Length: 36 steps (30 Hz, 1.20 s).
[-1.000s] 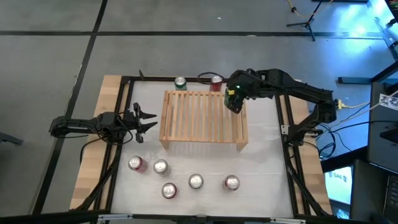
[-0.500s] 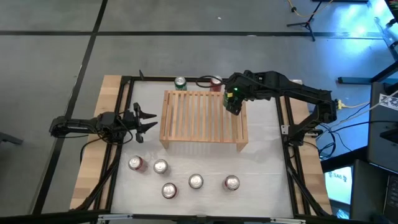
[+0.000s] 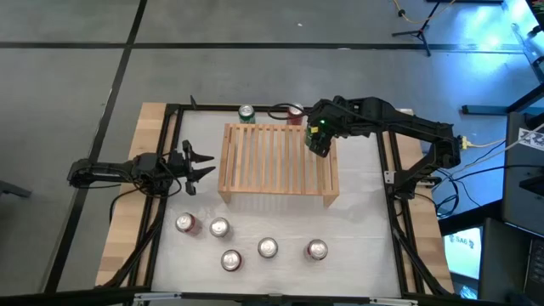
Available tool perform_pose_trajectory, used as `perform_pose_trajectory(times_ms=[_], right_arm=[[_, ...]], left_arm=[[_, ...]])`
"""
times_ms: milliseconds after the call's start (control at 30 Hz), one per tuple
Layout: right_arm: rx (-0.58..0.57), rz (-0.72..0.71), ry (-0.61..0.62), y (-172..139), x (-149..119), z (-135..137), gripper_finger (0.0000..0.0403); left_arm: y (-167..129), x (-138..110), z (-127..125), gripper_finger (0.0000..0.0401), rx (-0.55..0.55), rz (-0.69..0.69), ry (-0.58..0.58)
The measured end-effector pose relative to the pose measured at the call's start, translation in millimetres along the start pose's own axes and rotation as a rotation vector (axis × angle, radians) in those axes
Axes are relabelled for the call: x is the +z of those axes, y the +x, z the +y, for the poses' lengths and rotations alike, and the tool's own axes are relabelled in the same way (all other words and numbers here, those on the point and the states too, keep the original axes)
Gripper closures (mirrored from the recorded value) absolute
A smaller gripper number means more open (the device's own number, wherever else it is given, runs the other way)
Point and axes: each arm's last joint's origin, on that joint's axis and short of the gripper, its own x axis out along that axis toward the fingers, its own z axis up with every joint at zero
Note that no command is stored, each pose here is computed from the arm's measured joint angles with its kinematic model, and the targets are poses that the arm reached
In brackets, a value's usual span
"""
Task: Place canned beverage on shelf
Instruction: Put the bottom green soda can on the shelf, then put the green soda can on the shelf aligned with the other green soda can
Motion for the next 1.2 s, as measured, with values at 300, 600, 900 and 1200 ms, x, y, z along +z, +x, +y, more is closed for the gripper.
perform_pose_trajectory(times_ms=[300, 600, 900, 1200], right_arm=[[0.003, 0.010, -0.007, 1, -1, 0, 0.0059], [0.008, 0.018, -0.011, 2, -1, 1, 0.0009], [0.004, 0.001, -0.032, -3, 1, -1, 0.0020], [-0.015, -0.074, -0.006, -28, 9, -9, 0.0021]], left_arm=[[0, 0, 0, 0.0250, 0.000, 0.000, 0.000], [0, 0, 0, 0.0250, 0.000, 0.000, 0.000], [0, 0, 0, 0.0250, 0.000, 0.000, 0.000], [0, 0, 0, 0.0250, 0.000, 0.000, 0.000]])
